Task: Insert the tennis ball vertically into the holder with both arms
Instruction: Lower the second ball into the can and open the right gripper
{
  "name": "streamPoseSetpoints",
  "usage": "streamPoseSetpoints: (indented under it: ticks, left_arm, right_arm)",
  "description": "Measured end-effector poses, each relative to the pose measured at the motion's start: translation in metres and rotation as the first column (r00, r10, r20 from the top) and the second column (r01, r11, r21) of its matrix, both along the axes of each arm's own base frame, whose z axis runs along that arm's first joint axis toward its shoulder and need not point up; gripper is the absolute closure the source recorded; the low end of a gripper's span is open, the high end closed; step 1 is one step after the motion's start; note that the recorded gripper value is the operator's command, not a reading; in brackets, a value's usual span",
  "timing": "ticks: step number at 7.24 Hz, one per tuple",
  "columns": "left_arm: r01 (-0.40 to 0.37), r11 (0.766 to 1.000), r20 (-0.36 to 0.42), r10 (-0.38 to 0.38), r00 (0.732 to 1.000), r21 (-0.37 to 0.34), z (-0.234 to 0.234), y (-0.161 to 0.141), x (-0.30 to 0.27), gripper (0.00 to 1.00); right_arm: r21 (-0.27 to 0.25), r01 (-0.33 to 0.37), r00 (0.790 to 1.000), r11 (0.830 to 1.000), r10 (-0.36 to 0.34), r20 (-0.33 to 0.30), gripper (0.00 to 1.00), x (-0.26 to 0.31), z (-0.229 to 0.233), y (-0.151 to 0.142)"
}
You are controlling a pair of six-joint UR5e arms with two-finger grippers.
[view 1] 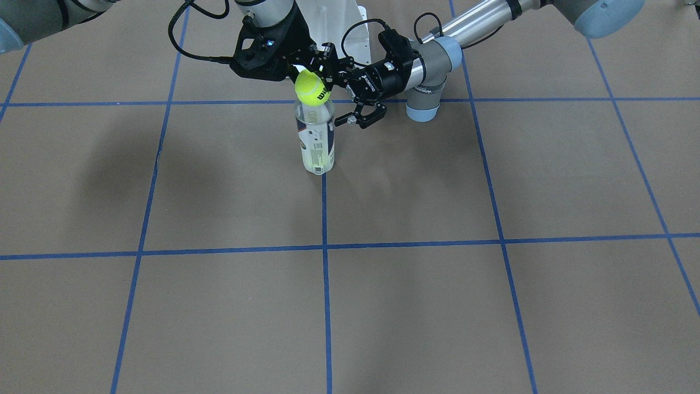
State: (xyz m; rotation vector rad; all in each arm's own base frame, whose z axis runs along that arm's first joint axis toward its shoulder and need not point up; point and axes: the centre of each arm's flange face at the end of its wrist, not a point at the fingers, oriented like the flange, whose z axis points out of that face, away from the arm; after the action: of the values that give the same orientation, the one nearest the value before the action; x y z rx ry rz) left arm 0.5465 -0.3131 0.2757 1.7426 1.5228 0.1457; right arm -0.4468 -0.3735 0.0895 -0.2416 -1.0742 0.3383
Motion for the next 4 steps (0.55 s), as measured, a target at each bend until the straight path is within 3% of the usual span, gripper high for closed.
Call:
streamPoseSetpoints:
  ticks: [4]
  left_arm:
    - [-0.001,1.0,0.001,0.001,1.0,0.0,0.0005,0.0005,0.0007,0.02]
  right_arm:
    - [0.009,0.002,1.0,1.0,-0.002,-0.001,1.0,-0.0006,-0.0007,-0.0013]
